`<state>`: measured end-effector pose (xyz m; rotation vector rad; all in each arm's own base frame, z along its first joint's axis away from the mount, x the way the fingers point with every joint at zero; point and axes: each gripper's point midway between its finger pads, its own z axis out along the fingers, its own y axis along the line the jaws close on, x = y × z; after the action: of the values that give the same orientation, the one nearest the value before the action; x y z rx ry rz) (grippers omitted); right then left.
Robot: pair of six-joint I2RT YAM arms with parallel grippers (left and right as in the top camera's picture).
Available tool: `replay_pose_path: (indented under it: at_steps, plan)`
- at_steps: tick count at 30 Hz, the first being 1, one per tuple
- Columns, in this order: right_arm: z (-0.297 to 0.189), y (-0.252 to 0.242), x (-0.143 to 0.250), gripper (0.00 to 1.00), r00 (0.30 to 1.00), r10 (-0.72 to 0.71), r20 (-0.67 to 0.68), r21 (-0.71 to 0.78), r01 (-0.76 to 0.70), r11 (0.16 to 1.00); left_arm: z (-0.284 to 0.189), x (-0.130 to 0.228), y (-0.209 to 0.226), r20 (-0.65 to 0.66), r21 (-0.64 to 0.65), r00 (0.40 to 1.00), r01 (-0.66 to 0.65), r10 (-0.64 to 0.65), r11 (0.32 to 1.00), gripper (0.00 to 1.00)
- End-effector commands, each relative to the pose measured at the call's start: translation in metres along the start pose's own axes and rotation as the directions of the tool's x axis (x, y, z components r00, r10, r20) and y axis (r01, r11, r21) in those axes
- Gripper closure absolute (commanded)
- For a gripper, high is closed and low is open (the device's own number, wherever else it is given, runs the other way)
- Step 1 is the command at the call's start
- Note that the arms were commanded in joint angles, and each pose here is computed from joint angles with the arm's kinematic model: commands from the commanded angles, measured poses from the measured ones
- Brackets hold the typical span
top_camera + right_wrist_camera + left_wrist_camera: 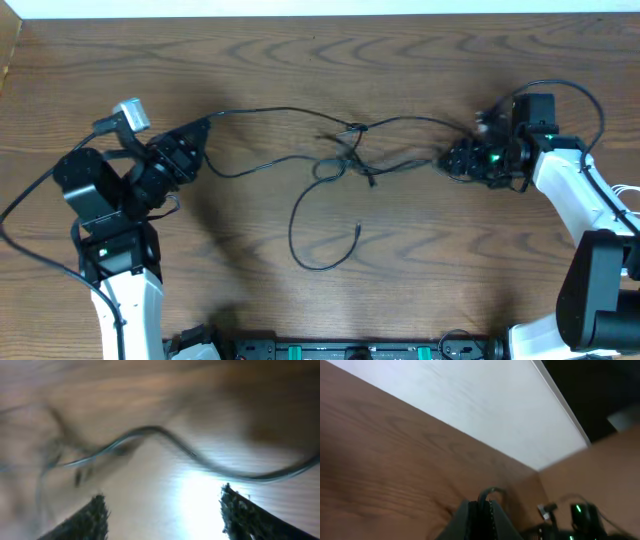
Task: Untangle cables
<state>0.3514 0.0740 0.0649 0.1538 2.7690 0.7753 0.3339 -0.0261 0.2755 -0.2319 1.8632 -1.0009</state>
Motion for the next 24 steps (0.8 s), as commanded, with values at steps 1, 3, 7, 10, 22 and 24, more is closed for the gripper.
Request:
replay_pose_path:
  at_steps: [1,3,7,10,22,24]
  plan:
    - [-0.004,0.074,0.028,0.35,0.968,-0.249,-0.034,-0.370,0.219,0.903,0.010,0.022,-0.019,-0.106,0.113,0.992,-0.052,0.064,0.992,0.93]
    - [-0.001,0.086,0.041,0.35,0.952,-0.300,-0.060,-0.398,0.253,0.882,0.017,0.035,-0.020,-0.150,0.128,0.986,-0.056,0.076,0.990,0.92]
    - [0.010,0.104,0.055,0.26,0.924,-0.373,-0.083,-0.402,0.312,0.861,0.032,0.053,-0.018,-0.214,0.143,0.974,-0.051,0.081,0.988,0.92]
    - [0.017,0.119,0.054,0.26,0.923,-0.378,-0.072,-0.405,0.319,0.857,0.041,0.058,-0.007,-0.230,0.104,0.971,-0.041,0.064,0.994,0.92]
    - [0.044,0.075,0.031,0.25,0.980,-0.190,-0.055,0.040,0.192,0.981,0.047,0.053,-0.003,-0.214,0.112,0.973,-0.059,0.082,0.992,0.92]
    - [0.044,0.076,0.028,0.20,0.980,-0.196,-0.043,0.036,0.197,0.980,0.043,0.046,-0.022,-0.184,0.190,0.973,-0.104,0.140,0.976,0.92]
